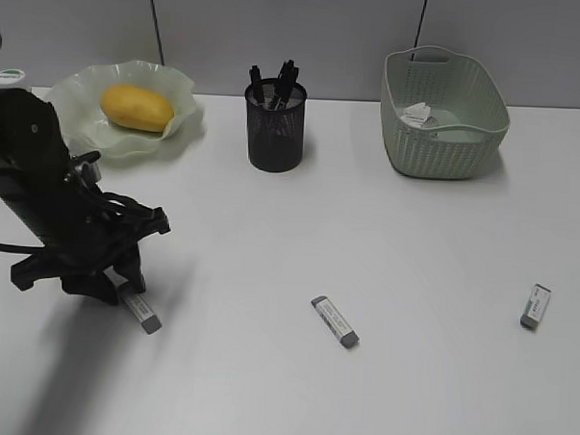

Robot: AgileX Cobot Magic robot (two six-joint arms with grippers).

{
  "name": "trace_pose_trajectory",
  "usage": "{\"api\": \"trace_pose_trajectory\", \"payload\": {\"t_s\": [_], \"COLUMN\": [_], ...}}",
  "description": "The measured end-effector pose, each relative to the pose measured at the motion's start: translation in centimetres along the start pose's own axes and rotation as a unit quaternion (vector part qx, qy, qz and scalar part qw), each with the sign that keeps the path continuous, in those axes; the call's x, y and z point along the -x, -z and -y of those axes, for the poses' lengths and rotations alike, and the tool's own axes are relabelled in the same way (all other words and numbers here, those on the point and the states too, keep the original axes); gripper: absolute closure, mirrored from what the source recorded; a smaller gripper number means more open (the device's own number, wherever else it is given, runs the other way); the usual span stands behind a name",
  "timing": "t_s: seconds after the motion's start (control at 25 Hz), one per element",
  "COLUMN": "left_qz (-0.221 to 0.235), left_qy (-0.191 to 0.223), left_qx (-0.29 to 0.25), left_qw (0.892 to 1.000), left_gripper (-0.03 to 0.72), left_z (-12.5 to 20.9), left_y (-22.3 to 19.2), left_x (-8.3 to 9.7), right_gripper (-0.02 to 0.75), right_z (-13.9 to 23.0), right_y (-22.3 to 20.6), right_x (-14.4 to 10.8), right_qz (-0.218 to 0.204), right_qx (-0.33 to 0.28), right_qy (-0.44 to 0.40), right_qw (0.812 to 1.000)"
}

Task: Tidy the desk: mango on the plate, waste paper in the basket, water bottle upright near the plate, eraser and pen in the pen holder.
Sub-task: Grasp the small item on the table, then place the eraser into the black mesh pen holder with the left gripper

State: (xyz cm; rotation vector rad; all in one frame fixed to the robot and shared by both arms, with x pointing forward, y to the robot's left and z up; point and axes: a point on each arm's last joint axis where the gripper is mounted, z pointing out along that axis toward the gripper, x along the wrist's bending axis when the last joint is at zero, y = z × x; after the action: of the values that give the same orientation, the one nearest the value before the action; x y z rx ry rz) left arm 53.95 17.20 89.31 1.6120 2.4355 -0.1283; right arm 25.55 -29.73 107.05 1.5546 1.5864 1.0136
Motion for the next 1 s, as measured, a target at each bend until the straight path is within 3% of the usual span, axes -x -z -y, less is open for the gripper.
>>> {"api": "trace_pose_trajectory", "payload": {"t_s": [0.28,0.52,0.84,1.0], "left_qz": [0.001,0.008,0.032,0.057], "left_qy": [0.000,-0.004,-0.013,-0.027], "left_qx": [0.002,0.010,0.029,0.051], "left_qw": [1.000,1.000,0.999,0.997], "left_gripper": [0.501,0.515,0.517,0.517], "left_z": [-0.2,-0.8,-2.5,-4.0], "left_y": [-0.1,0.1,1.9,3.9], "left_x": [0.1,0.8,2.9,4.9], "right_gripper": [0.345,0.346,0.348,0.348], "right_z": [0.0,0.0,0.0,0.0], "right_y": [0.0,0.0,0.0,0.0], "right_x": [0.0,0.0,0.0,0.0], "right_qz": [0.000,0.000,0.000,0.000], "right_qx": [0.000,0.000,0.000,0.000], "right_qy": [0.000,0.000,0.000,0.000], "right_qw": [1.000,1.000,1.000,1.000]}}
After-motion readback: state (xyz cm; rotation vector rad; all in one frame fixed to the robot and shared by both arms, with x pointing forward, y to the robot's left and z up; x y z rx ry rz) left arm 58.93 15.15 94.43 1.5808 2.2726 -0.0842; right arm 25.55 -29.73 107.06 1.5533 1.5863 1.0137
